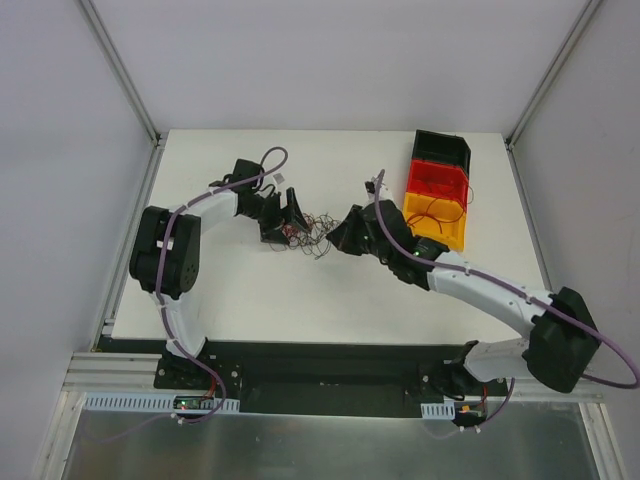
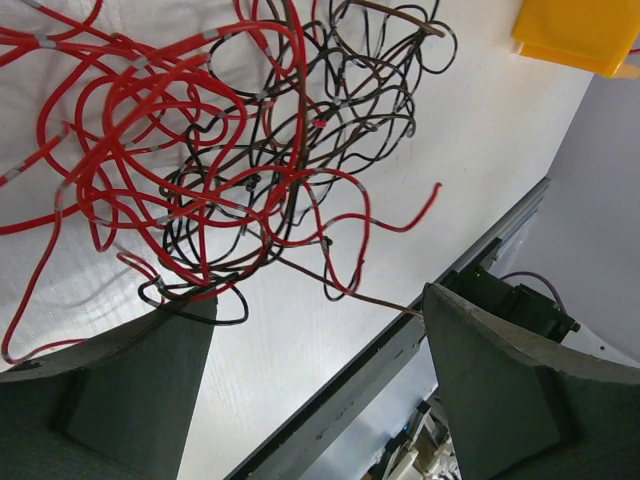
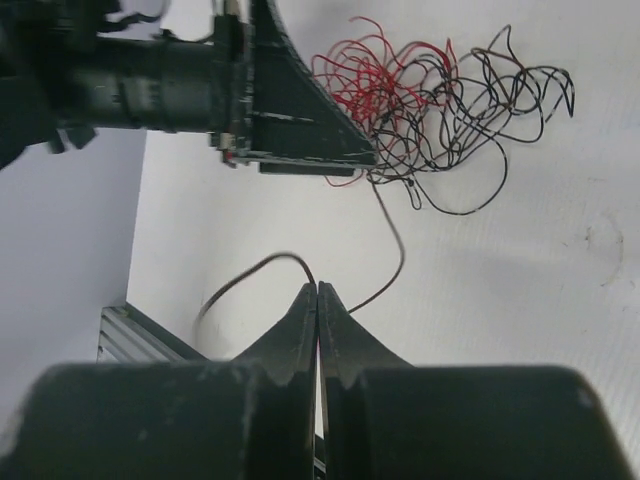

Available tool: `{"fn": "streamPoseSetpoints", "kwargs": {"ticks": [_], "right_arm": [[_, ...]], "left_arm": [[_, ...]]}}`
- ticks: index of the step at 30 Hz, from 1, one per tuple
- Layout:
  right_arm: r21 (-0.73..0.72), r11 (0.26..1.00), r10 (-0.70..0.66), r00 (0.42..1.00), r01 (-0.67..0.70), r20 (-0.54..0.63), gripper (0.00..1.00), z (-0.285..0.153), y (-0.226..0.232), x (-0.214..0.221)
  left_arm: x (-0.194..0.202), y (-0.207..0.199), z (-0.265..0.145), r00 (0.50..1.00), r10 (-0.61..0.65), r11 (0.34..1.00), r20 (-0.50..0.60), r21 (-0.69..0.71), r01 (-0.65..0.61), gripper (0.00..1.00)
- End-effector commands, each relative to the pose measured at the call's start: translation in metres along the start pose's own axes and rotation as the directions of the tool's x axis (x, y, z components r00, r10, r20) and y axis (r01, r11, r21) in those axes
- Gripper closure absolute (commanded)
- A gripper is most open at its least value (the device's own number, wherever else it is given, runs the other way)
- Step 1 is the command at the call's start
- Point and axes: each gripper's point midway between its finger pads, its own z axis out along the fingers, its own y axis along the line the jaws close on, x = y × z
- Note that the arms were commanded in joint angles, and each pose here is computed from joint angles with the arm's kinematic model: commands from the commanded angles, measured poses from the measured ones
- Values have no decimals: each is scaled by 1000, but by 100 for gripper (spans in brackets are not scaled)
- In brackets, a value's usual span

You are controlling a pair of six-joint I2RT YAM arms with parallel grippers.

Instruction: Untangle the cables

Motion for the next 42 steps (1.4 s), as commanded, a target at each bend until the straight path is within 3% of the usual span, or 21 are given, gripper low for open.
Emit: {"fn": "streamPoseSetpoints", "kwargs": {"ticks": [1, 7, 11, 14, 18, 20, 23, 27, 34, 39, 42], "right_arm": [[-82, 993, -73, 985, 86, 153, 100, -50, 29, -44], [-117, 982, -103, 935, 150, 340, 100, -126, 53, -100], [-30, 983, -144, 870, 179, 472, 100, -178, 46, -137], [66, 984, -175, 866, 163, 469, 99, -182, 26, -138], [-3, 983, -171, 921, 183, 350, 46, -142, 23, -99], [-45, 984, -155, 949, 173, 273, 32, -117, 21, -74], [-29, 994, -100, 984, 105, 145, 21, -75, 8, -39], [38, 998, -39, 999, 40, -5, 19, -20, -13, 1], [105, 988, 118, 992, -113, -44, 22, 44, -43, 32], [144, 973, 192, 978, -179, -80, 23, 77, -51, 49], [178, 963, 216, 975, -203, -58, 30, 93, -60, 52]], "left_arm": [[-4, -9, 1, 999, 35, 999, -21, 27, -34, 18], [-4, 3, 5, 999, 31, 999, -32, -21, -32, 17], [-8, 15, 6, 999, 37, 996, -37, -78, -40, 18], [-8, 16, 2, 998, 61, 993, -34, -103, -65, 18], [-11, 7, -12, 992, 123, 986, 8, -114, -121, 18], [-14, 2, -19, 987, 159, 980, 37, -128, -154, 18], [-12, 3, -22, 983, 181, 974, 43, -146, -173, 16], [-8, 3, -14, 985, 173, 977, 15, -129, -170, 9], [-10, 19, -5, 986, 169, 970, 1, -180, -166, 8], [-9, 23, -1, 987, 162, 970, -10, -184, -161, 16], [-8, 25, 2, 988, 152, 971, -18, -183, -153, 16]]}}
